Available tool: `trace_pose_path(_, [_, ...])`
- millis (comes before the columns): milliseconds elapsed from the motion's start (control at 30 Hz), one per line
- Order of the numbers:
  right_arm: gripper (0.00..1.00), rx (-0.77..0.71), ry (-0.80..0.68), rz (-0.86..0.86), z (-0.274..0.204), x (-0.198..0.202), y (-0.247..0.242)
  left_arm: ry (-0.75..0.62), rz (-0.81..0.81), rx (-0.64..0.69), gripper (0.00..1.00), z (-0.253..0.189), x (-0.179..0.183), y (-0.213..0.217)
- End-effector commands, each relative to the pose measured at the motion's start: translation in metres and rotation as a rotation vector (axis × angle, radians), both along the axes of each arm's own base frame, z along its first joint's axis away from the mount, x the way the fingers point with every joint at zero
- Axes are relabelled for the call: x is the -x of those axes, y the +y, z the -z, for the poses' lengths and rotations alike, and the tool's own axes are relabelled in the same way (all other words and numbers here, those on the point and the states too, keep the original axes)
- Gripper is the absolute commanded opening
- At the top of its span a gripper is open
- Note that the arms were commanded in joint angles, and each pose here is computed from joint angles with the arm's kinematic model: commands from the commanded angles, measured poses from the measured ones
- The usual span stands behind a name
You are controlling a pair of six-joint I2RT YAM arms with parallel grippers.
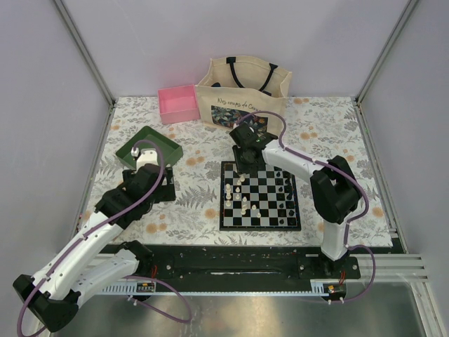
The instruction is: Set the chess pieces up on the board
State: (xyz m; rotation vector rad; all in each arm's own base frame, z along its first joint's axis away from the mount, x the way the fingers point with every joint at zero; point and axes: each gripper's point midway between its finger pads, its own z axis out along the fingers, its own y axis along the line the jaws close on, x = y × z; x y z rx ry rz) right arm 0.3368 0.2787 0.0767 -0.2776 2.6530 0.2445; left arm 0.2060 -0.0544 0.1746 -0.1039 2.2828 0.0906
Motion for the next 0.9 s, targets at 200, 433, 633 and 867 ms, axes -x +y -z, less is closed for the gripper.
trace_pose_path(200, [0.35, -0.007, 0.008, 0.0, 0.005, -0.009, 0.005, -0.037, 0.008, 0.015, 0.99, -0.012, -0.007, -0.004])
trace_pose_path(433, [0.26, -0.001, 0.011, -0.003, 0.008, -0.01, 0.004, -0.041, 0.007, 0.018, 0.99, -0.013, -0.007, -0.004])
trace_pose_path(633, [0.2, -0.017, 0.003, -0.008, 0.0, -0.008, 0.006, -0.043, 0.007, 0.021, 0.99, -0.014, -0.007, -0.004])
trace_pose_path(867, [0.19, -0.041, -0.047, -0.005, -0.027, -0.009, 0.003, -0.048, 0.006, 0.023, 0.99, -0.015, -0.007, -0.004])
